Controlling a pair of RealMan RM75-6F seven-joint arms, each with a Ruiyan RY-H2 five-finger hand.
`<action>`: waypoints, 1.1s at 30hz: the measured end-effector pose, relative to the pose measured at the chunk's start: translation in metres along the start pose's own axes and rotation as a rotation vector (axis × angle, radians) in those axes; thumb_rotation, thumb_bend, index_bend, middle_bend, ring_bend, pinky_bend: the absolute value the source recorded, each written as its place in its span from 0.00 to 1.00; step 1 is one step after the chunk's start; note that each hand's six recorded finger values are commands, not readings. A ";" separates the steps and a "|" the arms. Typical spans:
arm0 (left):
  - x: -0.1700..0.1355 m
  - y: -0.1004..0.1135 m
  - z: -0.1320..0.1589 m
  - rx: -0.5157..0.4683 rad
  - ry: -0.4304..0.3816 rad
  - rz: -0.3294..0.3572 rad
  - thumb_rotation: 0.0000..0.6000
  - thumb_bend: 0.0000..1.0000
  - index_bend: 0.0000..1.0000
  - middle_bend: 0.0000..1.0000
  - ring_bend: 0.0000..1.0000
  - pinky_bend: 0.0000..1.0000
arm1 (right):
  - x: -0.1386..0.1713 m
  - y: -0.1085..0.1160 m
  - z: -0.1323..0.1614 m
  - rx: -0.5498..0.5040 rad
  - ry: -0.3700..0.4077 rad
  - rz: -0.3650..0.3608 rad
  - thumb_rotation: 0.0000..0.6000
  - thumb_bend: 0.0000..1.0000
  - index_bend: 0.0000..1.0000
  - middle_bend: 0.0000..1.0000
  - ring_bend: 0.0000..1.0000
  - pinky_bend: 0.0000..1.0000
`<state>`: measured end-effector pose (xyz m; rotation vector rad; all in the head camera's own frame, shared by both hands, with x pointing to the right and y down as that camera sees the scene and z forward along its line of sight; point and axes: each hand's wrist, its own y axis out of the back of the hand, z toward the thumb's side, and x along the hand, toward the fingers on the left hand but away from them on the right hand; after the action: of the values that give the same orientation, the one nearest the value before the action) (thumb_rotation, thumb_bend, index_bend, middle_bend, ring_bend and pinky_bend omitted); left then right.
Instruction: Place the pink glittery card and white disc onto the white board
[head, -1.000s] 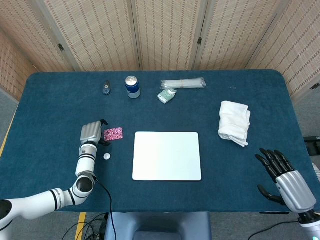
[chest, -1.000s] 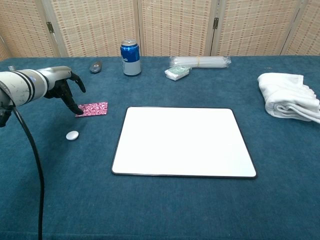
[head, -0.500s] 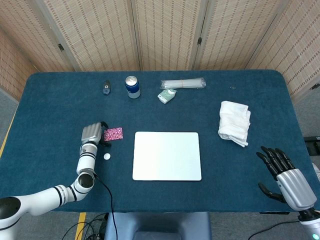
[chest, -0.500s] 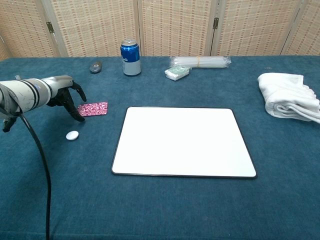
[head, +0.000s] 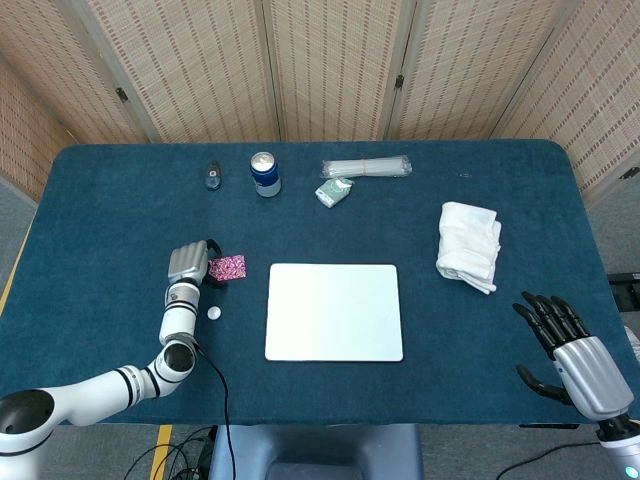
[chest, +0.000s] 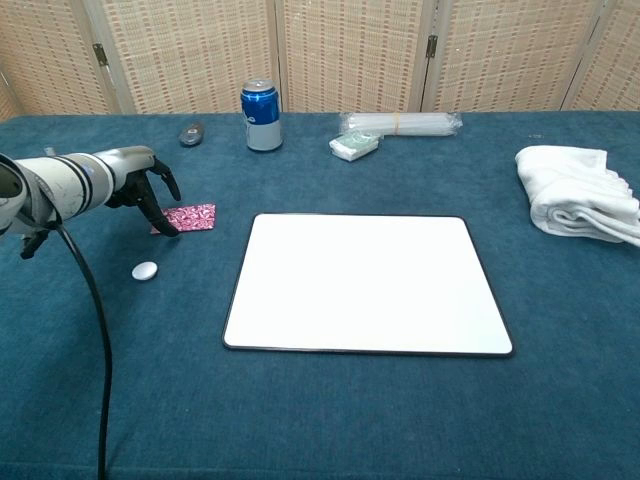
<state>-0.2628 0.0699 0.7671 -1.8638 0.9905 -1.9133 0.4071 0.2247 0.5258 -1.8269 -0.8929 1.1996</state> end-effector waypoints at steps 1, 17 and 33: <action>0.001 0.000 -0.001 -0.002 0.001 -0.003 1.00 0.20 0.37 1.00 1.00 1.00 | 0.000 0.000 0.000 0.000 -0.002 -0.002 1.00 0.23 0.00 0.00 0.00 0.00; 0.009 -0.007 -0.002 0.000 0.003 -0.035 1.00 0.20 0.44 1.00 1.00 1.00 | 0.000 0.003 -0.002 -0.001 -0.007 -0.012 1.00 0.23 0.00 0.00 0.00 0.00; -0.001 -0.002 0.001 -0.035 -0.010 -0.011 1.00 0.20 0.46 1.00 1.00 1.00 | -0.002 0.002 0.001 -0.004 0.007 -0.010 1.00 0.23 0.00 0.00 0.00 0.00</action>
<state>-0.2615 0.0722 0.7675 -1.9001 1.0188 -1.9027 0.4058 0.2223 0.5244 -1.8271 -0.8997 1.1854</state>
